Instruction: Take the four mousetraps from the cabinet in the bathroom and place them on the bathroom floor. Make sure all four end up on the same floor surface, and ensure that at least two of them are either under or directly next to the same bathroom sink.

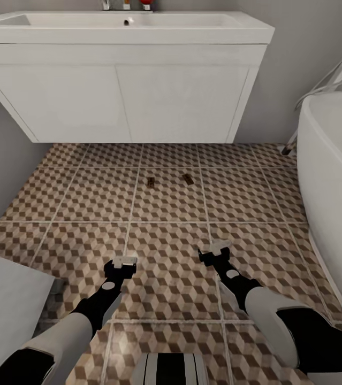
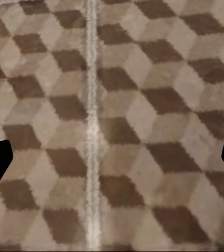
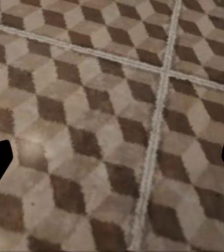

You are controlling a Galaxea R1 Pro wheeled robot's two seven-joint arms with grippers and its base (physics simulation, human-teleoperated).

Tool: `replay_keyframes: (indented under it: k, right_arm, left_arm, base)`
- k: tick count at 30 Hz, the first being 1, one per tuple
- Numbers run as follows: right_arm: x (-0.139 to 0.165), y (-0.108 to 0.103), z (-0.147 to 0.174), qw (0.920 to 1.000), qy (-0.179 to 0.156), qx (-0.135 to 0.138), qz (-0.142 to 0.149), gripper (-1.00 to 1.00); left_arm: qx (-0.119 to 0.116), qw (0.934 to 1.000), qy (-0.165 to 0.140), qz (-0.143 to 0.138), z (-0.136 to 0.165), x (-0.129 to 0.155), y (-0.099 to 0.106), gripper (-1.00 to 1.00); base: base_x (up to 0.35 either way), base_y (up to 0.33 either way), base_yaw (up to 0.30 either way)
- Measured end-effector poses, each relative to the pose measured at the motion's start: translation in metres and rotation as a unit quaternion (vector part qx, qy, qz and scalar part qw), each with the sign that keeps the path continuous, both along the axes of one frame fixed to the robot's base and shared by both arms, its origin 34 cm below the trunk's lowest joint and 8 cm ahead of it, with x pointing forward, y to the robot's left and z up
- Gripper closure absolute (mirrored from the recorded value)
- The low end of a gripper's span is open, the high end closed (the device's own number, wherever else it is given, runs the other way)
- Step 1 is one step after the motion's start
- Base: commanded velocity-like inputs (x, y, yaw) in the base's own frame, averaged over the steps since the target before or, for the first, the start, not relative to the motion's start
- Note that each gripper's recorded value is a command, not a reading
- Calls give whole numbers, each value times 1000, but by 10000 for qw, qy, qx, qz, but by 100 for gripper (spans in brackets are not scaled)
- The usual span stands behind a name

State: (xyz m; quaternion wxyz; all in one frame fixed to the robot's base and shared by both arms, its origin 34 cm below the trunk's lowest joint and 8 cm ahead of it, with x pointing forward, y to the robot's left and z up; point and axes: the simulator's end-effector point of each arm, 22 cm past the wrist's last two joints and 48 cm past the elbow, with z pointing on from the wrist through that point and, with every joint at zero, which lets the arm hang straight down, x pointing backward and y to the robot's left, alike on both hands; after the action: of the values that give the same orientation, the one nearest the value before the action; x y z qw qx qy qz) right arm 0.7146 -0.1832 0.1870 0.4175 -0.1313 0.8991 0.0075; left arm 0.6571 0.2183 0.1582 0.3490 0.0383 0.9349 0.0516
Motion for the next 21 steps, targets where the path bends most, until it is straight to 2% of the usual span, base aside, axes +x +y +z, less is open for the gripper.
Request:
replay_keyframes:
  k: [12, 21]
  right_arm:
    - [-17, -18, 16, 9999, -48, -98, -52, -100]
    - [-27, -22, 35, 9994, -341, -54, -54, -100]
  left_arm:
    - [-11, 10000, -6, -1, 10, -29, 1, -100]
    - [-23, 10000, -77, 6, 16, -55, 2, -100]
  base:
    - [0, 0, 0]
    - [0, 0, 0]
